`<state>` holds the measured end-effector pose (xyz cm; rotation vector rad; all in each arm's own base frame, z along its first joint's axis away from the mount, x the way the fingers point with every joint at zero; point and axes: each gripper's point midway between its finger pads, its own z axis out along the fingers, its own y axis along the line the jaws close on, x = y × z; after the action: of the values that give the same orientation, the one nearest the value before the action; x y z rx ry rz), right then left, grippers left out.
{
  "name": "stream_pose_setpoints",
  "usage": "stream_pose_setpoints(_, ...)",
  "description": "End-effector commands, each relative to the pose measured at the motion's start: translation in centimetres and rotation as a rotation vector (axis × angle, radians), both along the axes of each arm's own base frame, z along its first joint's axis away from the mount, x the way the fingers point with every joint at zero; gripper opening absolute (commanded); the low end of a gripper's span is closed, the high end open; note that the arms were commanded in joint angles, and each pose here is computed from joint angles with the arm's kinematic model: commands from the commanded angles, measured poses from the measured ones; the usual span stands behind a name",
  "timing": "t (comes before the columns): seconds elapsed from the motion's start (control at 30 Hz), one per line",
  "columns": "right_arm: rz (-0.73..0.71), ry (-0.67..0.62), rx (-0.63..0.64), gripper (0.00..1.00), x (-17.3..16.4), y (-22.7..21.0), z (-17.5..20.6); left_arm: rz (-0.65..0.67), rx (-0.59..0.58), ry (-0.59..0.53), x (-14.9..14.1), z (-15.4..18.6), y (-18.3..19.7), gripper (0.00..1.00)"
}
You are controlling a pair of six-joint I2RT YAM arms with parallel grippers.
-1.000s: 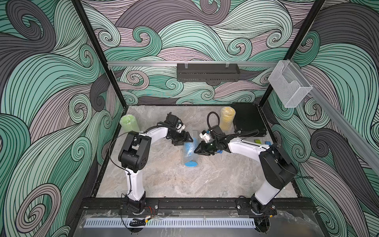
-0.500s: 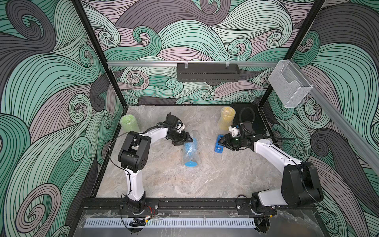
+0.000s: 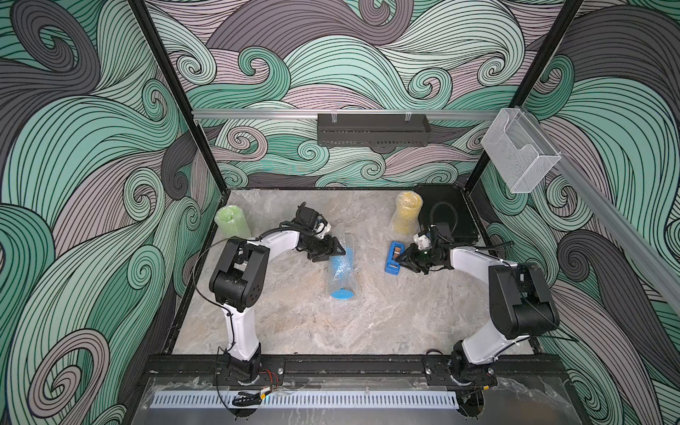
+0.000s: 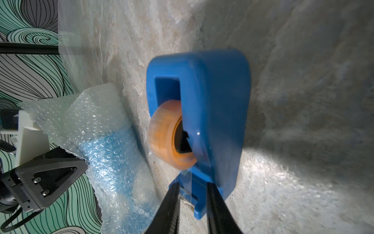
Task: Wrap wine glasses in bubble wrap
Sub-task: Pull the tape from the tape cutter.
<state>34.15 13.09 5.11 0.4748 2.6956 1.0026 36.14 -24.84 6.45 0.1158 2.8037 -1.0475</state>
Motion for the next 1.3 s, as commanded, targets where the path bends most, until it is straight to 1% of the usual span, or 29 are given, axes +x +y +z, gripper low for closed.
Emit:
stream_pose_setpoints(0.0,-0.004,-0.012,0.029,0.27,0.8,0.0,-0.1,0.015,0.092,0.056,-1.5,-2.0,1.4,0.69)
stream_pose_setpoints(0.2,-0.015,0.017,0.075,0.27,0.8,0.5,-1.1,0.011,0.093,0.058,-1.5,-2.1,1.3,0.69)
stream_pose_setpoints(0.3,-0.028,0.011,0.104,0.27,0.8,0.8,-1.4,0.012,0.094,0.063,-1.6,-2.4,1.3,0.69)
stream_pose_setpoints(0.4,-0.019,0.04,0.108,0.27,0.5,0.9,-1.9,0.009,0.091,0.057,-1.7,-2.2,1.2,0.69)
stream_pose_setpoints(0.53,-0.029,0.033,0.111,0.28,0.1,0.8,-2.2,0.012,0.092,0.065,-1.8,-2.5,1.2,0.69)
stream_pose_setpoints(0.63,-0.029,0.06,0.111,0.3,-0.5,0.6,-2.7,0.005,0.094,0.057,-1.8,-2.2,1.1,0.68)
stream_pose_setpoints(0.73,-0.043,0.054,0.116,0.31,-1.1,0.4,-3.1,0.008,0.093,0.064,-1.9,-2.5,1.1,0.68)
stream_pose_setpoints(0.83,-0.039,0.088,0.121,0.31,-1.7,0.2,-3.7,0.001,0.095,0.054,-1.9,-2.2,1.1,0.68)
stream_pose_setpoints(0.97,-0.054,0.074,0.129,0.27,-1.9,0.0,-3.9,0.004,0.094,0.059,-2.0,-2.4,1.0,0.68)
stream_pose_setpoints(1.07,-0.047,0.096,0.147,0.24,-2.0,0.2,-3.9,-0.003,0.097,0.047,-1.9,-2.0,1.0,0.68)
stream_pose_setpoints(1.2,-0.059,0.072,0.16,0.16,-1.8,0.3,-3.8,-0.002,0.096,0.056,-2.0,-2.3,0.9,0.68)
stream_pose_setpoints(1.27,-0.045,0.089,0.16,0.13,-1.9,0.4,-3.8,-0.007,0.1,0.049,-2.0,-2.2,0.9,0.68)
